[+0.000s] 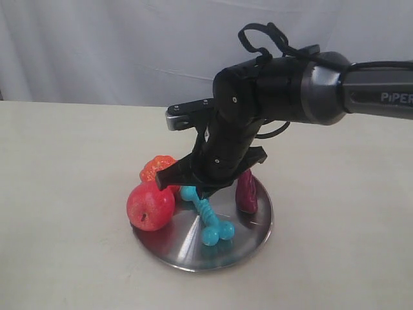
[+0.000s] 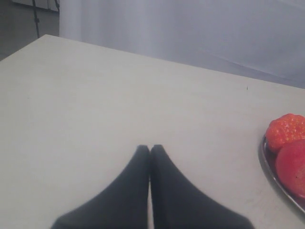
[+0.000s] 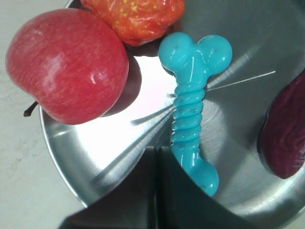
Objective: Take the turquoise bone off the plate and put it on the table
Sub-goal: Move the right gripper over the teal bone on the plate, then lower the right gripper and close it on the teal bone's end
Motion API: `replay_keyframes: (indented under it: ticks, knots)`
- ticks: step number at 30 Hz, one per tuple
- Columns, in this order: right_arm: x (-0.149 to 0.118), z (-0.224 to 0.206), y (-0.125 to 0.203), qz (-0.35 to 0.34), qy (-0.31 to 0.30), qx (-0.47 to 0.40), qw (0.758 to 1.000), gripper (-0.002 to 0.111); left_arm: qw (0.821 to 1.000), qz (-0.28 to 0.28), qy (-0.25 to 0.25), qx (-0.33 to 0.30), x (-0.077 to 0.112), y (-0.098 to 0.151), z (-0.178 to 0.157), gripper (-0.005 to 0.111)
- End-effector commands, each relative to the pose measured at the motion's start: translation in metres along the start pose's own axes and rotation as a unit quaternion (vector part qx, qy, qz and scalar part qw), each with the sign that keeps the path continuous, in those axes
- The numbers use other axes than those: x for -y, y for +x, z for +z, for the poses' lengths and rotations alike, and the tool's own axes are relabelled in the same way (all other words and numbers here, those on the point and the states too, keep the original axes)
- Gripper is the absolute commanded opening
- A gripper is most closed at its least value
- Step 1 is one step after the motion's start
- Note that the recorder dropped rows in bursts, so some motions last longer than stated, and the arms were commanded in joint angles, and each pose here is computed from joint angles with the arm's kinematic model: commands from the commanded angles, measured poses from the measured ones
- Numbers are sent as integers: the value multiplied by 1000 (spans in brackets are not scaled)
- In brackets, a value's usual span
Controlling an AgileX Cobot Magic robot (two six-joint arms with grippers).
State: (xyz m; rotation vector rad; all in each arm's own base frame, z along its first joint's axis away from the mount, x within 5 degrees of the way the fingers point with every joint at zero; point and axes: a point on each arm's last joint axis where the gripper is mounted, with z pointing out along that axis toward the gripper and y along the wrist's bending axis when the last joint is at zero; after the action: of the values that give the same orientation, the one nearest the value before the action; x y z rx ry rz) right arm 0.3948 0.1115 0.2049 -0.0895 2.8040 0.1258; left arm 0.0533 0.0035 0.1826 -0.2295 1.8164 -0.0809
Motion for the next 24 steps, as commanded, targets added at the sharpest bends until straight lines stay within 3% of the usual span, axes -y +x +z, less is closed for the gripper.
replay_keyframes:
  ticks: [1,6,12,14,24]
  knots:
    - [1,-1,-2,-17,2,7,1000,0,1000,0,3,2,0,0,0,0]
    - [1,-1,-2,-23,2,7,1000,3,1000,0,3,2,0,0,0,0]
    - [1,-1,-2,-26,2,6,1000,45,1000,0,3,2,0,0,0,0]
    - [1,-1,-2,-25,2,7,1000,53,1000,0,3,2,0,0,0,0]
    - [1,5,-2,-25,3,5,1000,56,1000,0,3,2,0,0,0,0]
